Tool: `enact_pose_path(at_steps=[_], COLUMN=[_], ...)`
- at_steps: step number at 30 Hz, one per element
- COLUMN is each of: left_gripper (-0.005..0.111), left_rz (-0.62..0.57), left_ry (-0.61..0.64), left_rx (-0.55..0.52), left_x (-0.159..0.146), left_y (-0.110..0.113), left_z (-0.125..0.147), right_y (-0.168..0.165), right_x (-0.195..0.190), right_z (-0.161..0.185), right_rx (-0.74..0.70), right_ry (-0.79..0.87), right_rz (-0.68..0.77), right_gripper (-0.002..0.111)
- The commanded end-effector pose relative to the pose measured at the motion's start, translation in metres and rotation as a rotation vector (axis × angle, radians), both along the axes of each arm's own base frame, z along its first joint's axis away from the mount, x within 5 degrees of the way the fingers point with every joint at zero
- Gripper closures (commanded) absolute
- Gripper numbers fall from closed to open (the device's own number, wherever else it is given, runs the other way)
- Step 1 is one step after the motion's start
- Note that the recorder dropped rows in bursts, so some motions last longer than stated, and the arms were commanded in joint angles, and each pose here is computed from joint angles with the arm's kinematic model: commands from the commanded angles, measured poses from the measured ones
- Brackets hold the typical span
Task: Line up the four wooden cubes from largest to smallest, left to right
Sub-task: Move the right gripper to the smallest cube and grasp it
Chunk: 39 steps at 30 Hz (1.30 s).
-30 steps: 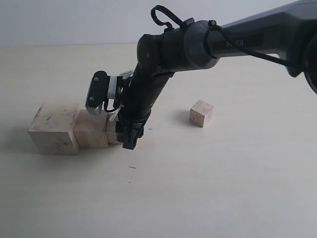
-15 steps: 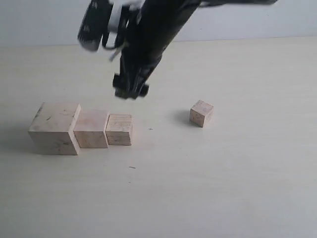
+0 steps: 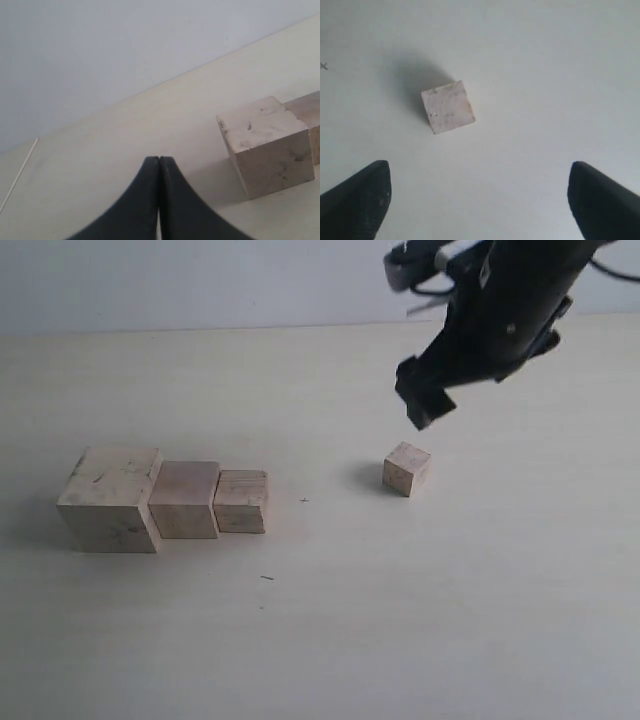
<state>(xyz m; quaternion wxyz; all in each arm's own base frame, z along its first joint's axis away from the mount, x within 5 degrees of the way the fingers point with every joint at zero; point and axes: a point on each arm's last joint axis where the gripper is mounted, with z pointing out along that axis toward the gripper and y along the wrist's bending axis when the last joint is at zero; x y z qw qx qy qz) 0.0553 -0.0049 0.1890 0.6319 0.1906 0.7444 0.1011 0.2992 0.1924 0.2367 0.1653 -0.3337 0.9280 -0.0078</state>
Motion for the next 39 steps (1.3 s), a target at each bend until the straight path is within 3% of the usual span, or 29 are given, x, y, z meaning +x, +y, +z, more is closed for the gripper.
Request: enact_pose_path(at_steps=[1, 9, 11, 13, 16, 20, 24, 28, 33, 39], left_gripper=[0.107, 0.107, 0.107, 0.107, 0.107, 0.107, 0.107, 0.107, 0.107, 0.107], left_rz=[0.001, 0.001, 0.001, 0.001, 0.001, 0.001, 0.001, 0.001, 0.001, 0.001], left_ry=[-0.011, -0.011, -0.011, -0.011, -0.011, -0.011, -0.011, -0.011, -0.011, -0.011], left_rx=[-0.01, -0.01, -0.01, -0.01, -0.01, -0.01, -0.01, -0.01, -0.01, -0.01], left_x=[0.0, 0.0, 0.0, 0.0, 0.0, 0.0, 0.0, 0.0, 0.0, 0.0], left_y=[0.0, 0.0, 0.0, 0.0, 0.0, 0.0, 0.0, 0.0, 0.0, 0.0], left_z=[0.001, 0.001, 0.001, 0.001, 0.001, 0.001, 0.001, 0.001, 0.001, 0.001], right_y=[0.005, 0.016, 0.016, 0.016, 0.016, 0.014, 0.011, 0.015, 0.032, 0.056], right_x=[0.005, 0.02, 0.02, 0.02, 0.02, 0.017, 0.01, -0.003, -0.016, -0.02], right_z=[-0.038, -0.091, -0.102, -0.107, -0.105, -0.079, -0.031, -0.004, -0.02, -0.059], right_rx=[0.032, 0.028, 0.009, -0.005, -0.006, 0.01, 0.078, 0.133, 0.252, 0.24], right_ry=[-0.007, 0.005, 0.028, 0.036, 0.031, -0.01, -0.118, -0.157, -0.023, 0.044], right_rz=[0.005, 0.022, 0.034, 0.056, 0.066, 0.092, 0.128, 0.363, 0.589, 0.675], right_gripper=[0.019, 0.02, 0.026, 0.04, 0.074, 0.108, 0.108, 0.108, 0.108, 0.108])
